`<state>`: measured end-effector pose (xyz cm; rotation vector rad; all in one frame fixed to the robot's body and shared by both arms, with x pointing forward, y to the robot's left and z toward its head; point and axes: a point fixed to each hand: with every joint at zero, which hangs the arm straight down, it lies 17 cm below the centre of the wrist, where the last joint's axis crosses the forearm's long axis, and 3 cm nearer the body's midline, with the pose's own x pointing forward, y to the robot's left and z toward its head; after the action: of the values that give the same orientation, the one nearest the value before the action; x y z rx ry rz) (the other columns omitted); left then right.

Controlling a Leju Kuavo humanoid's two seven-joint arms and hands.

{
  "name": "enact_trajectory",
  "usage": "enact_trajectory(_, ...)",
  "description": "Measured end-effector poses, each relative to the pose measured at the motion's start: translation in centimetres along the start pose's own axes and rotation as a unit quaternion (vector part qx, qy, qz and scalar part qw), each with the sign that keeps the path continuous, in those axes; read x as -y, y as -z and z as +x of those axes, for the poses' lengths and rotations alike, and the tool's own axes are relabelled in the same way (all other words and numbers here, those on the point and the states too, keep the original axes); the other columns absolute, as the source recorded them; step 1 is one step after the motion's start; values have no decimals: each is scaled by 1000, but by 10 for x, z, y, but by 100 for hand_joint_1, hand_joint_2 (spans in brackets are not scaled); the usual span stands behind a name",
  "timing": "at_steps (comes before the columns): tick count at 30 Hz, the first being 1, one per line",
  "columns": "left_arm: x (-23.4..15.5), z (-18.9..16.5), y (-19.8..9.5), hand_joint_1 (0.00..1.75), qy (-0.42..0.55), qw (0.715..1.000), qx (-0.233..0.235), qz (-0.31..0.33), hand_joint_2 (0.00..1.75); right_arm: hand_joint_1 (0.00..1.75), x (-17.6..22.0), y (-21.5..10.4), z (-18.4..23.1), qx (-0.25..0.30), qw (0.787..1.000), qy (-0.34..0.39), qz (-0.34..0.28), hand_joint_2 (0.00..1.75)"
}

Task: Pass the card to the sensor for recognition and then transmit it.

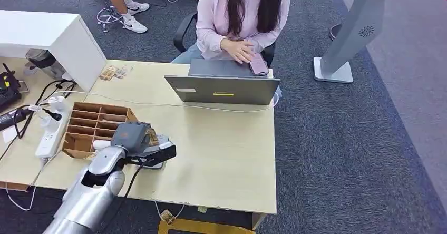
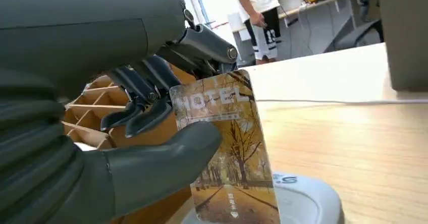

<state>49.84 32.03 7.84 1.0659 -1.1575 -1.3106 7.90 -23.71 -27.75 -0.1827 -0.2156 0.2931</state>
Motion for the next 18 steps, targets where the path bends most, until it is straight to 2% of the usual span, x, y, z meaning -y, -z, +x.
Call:
enact_trajectory(4, 1, 4, 2, 175, 0, 1000, 8, -6, 175, 0, 0, 0, 0, 0, 1000, 0, 1, 175)
enact_trajectory(10, -25, 3, 8, 175, -4, 999, 1, 51, 175, 0, 0, 0, 0, 0, 1000, 3, 1, 175)
enact_trajectory(18, -136, -3, 23, 175, 33, 976, -16, 214, 175, 0, -2, 0, 1, 6, 1000, -11, 5, 175)
